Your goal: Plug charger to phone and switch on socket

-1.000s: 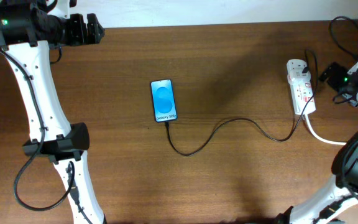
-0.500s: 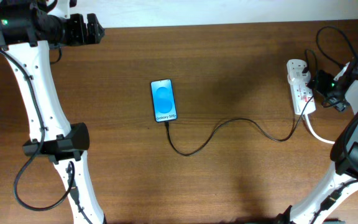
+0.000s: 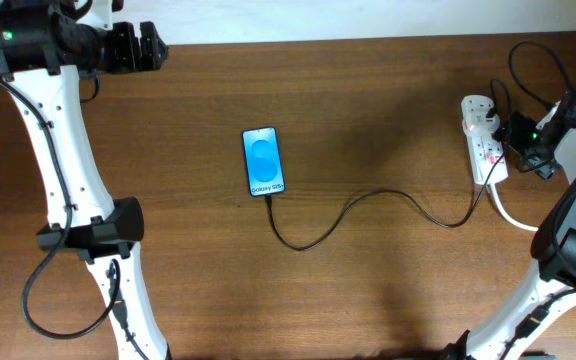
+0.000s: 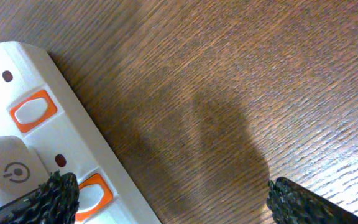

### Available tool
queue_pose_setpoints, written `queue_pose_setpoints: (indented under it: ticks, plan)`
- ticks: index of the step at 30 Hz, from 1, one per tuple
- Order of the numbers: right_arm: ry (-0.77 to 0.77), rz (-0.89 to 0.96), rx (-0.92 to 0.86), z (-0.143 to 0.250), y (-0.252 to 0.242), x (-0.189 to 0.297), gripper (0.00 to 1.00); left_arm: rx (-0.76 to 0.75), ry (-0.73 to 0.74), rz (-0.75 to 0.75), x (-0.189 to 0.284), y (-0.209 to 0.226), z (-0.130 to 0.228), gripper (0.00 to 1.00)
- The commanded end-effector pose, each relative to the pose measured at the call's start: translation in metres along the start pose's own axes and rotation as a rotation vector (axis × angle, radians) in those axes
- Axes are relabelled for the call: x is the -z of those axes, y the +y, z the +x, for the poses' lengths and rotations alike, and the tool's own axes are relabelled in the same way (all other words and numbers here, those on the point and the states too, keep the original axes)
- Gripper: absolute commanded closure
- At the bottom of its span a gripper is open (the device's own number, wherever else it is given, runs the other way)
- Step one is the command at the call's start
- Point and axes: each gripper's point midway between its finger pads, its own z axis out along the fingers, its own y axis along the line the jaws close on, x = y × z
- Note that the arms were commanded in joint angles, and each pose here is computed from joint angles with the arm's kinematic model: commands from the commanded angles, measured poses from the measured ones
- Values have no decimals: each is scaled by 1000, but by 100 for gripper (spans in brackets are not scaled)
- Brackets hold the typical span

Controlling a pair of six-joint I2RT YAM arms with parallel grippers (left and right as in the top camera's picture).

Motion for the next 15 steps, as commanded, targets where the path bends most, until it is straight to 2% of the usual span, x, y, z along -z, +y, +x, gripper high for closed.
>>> queue_pose_setpoints:
  ticks: [1, 11, 13, 15]
  plan:
    - [112, -35, 15, 36, 7, -14, 0, -14, -2, -8, 1, 2, 0, 1]
    - [150, 1, 9, 46, 0, -13, 0, -14, -2, -9, 1, 2, 0, 1]
    - [125, 41, 5, 38, -9, -10, 0, -14, -2, -8, 1, 2, 0, 1]
    - [78, 39, -27, 13, -13, 12, 1, -14, -2, -9, 1, 2, 0, 0]
